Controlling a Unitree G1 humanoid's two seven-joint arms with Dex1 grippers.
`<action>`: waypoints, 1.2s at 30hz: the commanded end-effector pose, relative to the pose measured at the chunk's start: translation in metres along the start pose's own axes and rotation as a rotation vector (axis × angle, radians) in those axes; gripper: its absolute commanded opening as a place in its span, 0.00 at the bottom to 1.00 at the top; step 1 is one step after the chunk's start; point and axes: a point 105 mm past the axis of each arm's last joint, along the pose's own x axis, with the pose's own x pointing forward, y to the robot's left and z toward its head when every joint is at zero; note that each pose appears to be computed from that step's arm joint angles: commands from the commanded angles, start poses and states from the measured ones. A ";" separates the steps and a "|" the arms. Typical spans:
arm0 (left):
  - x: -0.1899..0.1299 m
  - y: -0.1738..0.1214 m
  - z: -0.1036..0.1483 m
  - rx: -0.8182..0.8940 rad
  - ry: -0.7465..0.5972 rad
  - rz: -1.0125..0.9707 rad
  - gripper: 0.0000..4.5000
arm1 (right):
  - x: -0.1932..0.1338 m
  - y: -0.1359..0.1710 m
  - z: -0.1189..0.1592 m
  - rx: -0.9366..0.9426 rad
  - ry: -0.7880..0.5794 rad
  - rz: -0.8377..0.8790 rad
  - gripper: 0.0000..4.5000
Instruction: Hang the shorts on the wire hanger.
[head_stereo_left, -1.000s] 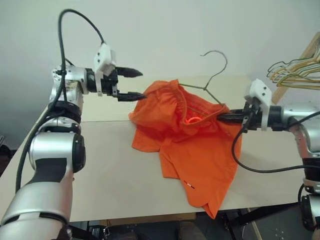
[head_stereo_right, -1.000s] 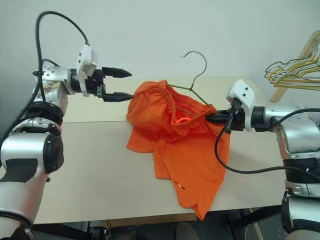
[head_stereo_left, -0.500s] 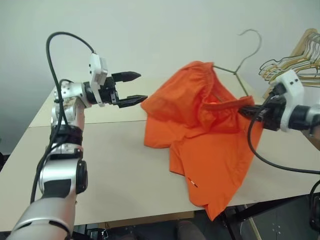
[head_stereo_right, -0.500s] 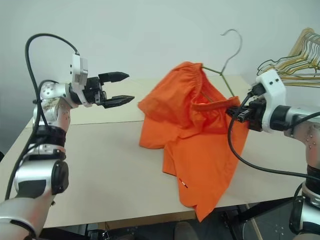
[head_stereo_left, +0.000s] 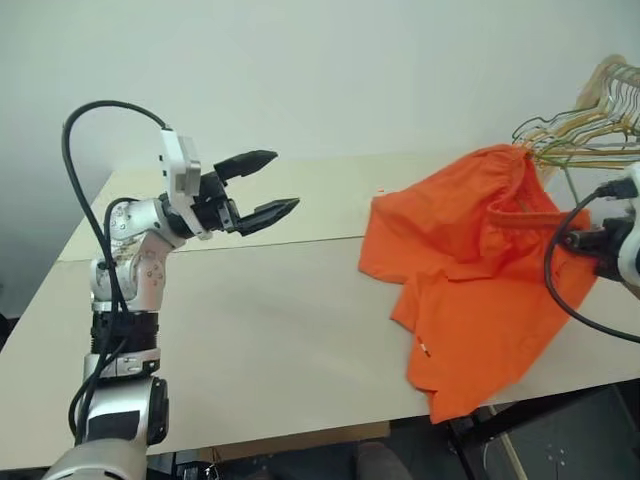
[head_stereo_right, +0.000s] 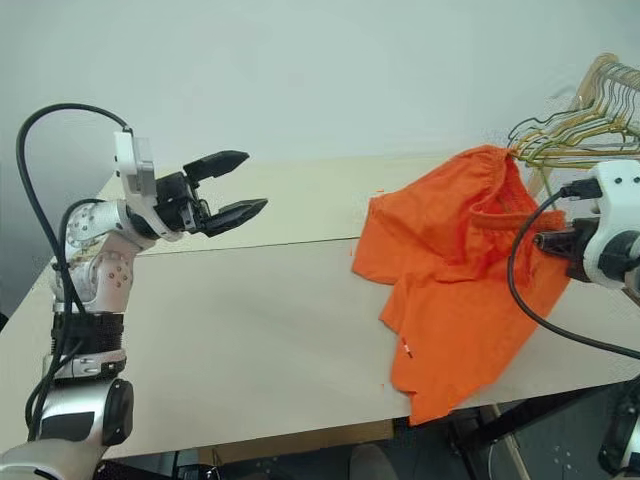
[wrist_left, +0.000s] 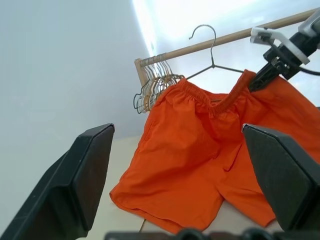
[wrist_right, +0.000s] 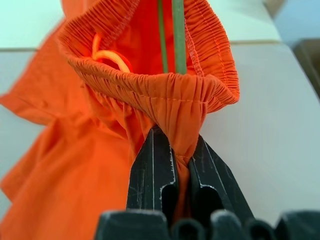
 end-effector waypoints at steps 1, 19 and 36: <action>0.005 -0.011 0.019 -0.030 -0.107 -0.038 0.99 | -0.013 -0.026 0.006 0.023 -0.023 -0.153 0.00; 0.032 -0.049 0.011 -0.204 -0.270 -0.103 0.99 | -0.019 -0.087 0.020 0.334 -0.093 -0.723 0.00; 0.036 -0.056 0.000 -0.202 -0.236 -0.136 0.99 | 0.011 -0.145 0.024 0.511 -0.147 -0.855 0.00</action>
